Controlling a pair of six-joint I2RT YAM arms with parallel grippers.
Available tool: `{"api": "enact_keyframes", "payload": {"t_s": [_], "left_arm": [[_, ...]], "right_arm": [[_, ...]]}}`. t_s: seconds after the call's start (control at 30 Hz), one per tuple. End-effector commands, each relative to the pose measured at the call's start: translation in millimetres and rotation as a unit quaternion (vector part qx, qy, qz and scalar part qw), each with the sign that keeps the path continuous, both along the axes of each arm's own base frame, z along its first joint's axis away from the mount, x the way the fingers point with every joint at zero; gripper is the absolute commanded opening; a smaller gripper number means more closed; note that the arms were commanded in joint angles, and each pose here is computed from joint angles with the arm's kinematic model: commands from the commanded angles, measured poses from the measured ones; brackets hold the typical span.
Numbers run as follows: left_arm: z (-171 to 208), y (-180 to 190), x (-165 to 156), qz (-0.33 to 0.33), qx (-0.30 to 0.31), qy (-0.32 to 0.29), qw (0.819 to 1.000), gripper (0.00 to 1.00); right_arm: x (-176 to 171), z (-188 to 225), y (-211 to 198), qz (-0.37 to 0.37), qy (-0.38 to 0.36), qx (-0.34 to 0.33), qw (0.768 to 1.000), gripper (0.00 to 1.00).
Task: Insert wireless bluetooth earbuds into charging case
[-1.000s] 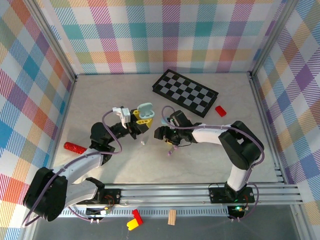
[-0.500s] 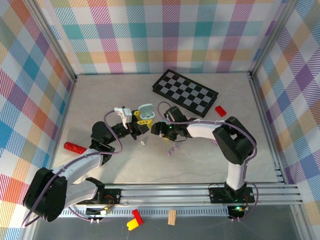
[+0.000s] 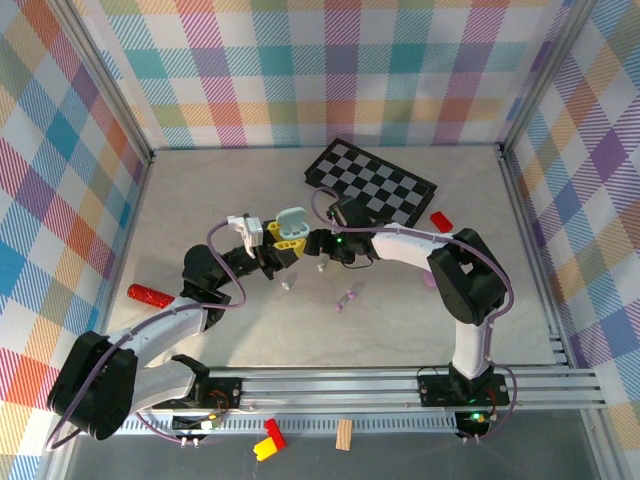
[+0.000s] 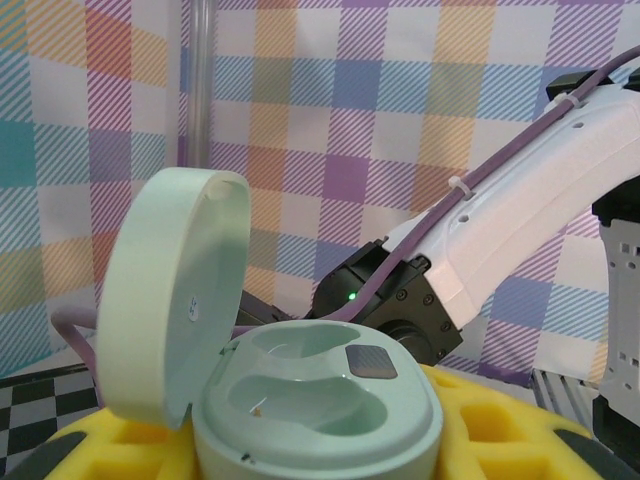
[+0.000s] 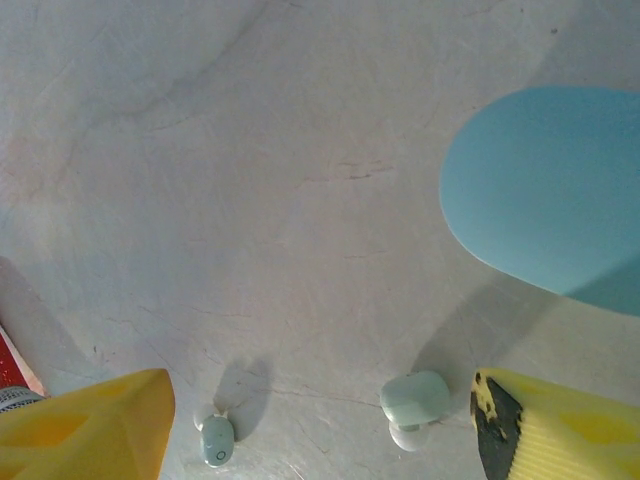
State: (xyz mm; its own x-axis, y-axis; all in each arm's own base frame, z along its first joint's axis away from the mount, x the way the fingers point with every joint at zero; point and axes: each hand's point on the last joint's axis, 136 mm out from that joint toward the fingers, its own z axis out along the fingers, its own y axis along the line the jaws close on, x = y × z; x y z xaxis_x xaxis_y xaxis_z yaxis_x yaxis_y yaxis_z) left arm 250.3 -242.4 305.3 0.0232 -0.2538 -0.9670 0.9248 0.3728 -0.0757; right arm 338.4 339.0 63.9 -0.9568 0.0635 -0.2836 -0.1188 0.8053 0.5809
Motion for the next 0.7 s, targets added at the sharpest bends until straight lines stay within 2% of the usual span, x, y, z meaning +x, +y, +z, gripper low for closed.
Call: {"api": "enact_keyframes", "payload": {"t_s": [0.0, 0.17, 0.67], "left_arm": [[9.4, 5.2, 0.3, 0.014, -0.009, -0.037, 0.999, 0.0], [5.0, 11.2, 7.1, 0.048, -0.007, -0.042, 0.998, 0.0], [-9.1, 18.3, 5.1, 0.068, 0.001, -0.063, 0.996, 0.0]], "right_arm": [[-10.7, -5.3, 1.4, -0.016, 0.036, 0.013, 0.999, 0.77], [-16.4, -14.4, 7.9, -0.017, 0.052, 0.014, 0.998, 0.76], [-0.6, -15.3, 31.0, 0.02, 0.043, 0.024, 0.999, 0.72]]}}
